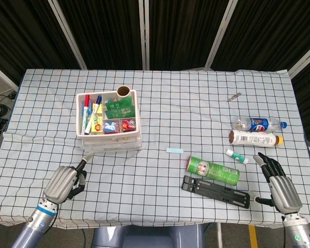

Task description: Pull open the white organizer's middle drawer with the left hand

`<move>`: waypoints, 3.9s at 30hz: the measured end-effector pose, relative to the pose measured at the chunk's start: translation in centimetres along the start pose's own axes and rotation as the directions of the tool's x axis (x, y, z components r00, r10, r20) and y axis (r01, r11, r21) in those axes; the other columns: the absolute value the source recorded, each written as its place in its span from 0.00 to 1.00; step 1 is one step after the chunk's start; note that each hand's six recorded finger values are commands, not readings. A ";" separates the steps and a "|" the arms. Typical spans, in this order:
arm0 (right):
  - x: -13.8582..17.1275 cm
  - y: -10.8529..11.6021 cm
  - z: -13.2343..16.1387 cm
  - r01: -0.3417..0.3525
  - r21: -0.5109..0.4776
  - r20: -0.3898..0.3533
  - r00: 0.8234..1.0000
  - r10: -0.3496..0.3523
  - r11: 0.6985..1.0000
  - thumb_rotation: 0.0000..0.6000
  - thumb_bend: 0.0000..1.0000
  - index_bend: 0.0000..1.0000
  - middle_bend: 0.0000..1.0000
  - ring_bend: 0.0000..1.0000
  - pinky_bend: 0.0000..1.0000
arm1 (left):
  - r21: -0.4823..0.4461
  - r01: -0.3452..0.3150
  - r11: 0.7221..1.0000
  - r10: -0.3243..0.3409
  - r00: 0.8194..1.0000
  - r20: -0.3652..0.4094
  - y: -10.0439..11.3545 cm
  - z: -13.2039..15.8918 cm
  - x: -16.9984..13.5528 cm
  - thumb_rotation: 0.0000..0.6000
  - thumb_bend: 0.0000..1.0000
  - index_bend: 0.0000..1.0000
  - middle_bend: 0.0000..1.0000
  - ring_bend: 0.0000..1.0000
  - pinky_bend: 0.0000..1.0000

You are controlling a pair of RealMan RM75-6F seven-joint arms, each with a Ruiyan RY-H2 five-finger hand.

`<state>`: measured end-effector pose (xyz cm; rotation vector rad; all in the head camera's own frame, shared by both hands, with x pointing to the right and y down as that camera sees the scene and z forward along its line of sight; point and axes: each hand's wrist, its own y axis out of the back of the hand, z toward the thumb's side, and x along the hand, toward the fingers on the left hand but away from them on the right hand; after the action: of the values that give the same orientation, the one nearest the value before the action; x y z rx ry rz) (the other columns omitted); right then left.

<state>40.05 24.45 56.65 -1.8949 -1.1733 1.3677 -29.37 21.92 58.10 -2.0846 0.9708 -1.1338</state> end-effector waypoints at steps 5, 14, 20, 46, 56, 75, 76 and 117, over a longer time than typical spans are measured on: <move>0.0 0.1 -0.1 -0.001 -0.006 0.003 1.000 0.001 1.000 1.00 0.11 0.01 0.00 0.00 0.00 | 0.069 -0.005 0.998 0.010 0.997 -0.076 1.9 0.6 0.8 1.00 0.87 0.00 0.78 0.76 0.71; 0.0 0.2 -0.1 -0.001 -0.012 0.001 1.000 0.001 1.000 1.00 0.11 0.01 0.00 0.00 0.00 | 0.038 0.107 0.994 -0.100 0.983 -0.154 2.3 1.3 3.2 1.00 0.88 0.01 0.79 0.76 0.71; -0.1 0.3 -0.2 0.000 -0.016 0.002 1.000 0.000 1.000 1.00 0.11 0.01 0.00 0.00 0.00 | 0.032 0.153 0.988 -0.147 0.976 -0.160 1.9 2.0 4.5 1.00 0.88 0.03 0.79 0.76 0.71; -0.1 0.3 -0.3 -0.001 -0.017 0.003 1.000 0.001 1.000 1.00 0.11 0.01 0.00 0.00 0.00 | 0.014 0.187 0.982 -0.183 0.973 -0.144 0.5 3.7 6.3 1.00 0.89 0.21 0.82 0.79 0.72; 0.0 0.3 0.0 0.002 -0.018 -0.005 1.000 -0.002 1.000 1.00 0.11 0.01 0.00 0.00 0.00 | -0.004 0.207 0.978 -0.206 0.973 -0.108 0.8 4.7 4.9 1.00 0.90 0.27 0.83 0.80 0.72; 0.0 0.3 0.0 0.001 -0.019 -0.006 1.000 -0.001 1.000 1.00 0.11 0.01 0.00 0.00 0.00 | -0.016 0.196 0.981 -0.196 0.979 -0.060 1.2 5.0 3.1 1.00 0.89 0.25 0.83 0.80 0.72; 0.0 0.3 0.0 0.001 -0.019 -0.006 1.000 -0.001 1.000 1.00 0.11 0.01 0.00 0.00 0.00 | -0.018 0.191 0.981 -0.191 0.980 -0.059 1.4 5.0 3.1 1.00 0.89 0.24 0.83 0.80 0.72; -0.4 0.0 -0.5 -0.003 -0.024 0.006 1.000 0.004 1.000 1.00 0.11 0.01 0.00 0.00 0.00 | 0.560 -0.056 0.826 -0.122 0.954 0.275 9.8 8.3 9.2 1.00 0.00 0.00 0.42 0.43 0.39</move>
<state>40.44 24.14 56.99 -1.9113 -1.1947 1.3679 -21.90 9.95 50.92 -1.7123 0.3823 -0.9339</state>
